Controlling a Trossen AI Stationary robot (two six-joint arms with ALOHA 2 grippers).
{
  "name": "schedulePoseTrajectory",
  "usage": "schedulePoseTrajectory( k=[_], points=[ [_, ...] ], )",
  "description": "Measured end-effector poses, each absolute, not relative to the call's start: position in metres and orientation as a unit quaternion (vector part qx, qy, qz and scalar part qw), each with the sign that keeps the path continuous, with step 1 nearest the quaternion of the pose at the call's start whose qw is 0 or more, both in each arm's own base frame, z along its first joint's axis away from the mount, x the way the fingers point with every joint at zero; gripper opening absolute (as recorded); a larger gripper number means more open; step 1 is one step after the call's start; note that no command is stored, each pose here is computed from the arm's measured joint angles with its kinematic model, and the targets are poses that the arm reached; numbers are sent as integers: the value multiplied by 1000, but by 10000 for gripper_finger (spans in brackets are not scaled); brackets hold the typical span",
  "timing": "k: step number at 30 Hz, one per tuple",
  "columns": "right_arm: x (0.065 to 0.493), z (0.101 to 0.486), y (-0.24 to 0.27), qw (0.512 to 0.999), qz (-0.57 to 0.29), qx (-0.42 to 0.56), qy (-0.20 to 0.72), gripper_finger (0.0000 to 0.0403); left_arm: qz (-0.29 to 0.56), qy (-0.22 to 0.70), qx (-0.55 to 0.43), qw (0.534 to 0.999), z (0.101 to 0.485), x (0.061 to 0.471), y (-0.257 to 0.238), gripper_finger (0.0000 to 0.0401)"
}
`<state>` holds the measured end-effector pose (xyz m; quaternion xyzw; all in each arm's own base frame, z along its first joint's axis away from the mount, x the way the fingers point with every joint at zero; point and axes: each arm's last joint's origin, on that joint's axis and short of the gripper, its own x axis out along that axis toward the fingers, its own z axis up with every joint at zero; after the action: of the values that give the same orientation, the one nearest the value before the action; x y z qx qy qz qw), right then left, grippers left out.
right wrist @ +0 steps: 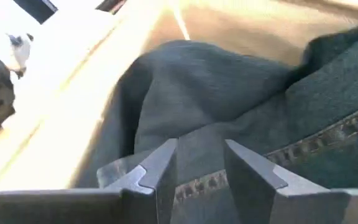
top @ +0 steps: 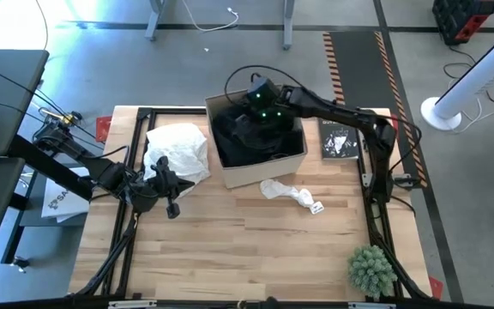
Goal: Sort clothes
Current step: Put the blue pants into the laundry bin, then move the laundry bin to the top
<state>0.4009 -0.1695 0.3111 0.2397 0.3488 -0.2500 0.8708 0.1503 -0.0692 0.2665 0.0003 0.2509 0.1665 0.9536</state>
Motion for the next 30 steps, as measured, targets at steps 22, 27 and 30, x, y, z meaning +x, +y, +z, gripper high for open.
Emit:
schedulePoseTrajectory(
  k=[22,27,30],
  points=[
    [404,229,-187,824,-416,136,359,128,169,231,18,958,264,171,-77,0],
    [402,313,-157,874,-392,104,269,128,148,221,6,964,262,187,-80,0],
    [396,340,-130,892,-367,76,253,128,144,230,13,962,257,196,-79,0]
  ],
)
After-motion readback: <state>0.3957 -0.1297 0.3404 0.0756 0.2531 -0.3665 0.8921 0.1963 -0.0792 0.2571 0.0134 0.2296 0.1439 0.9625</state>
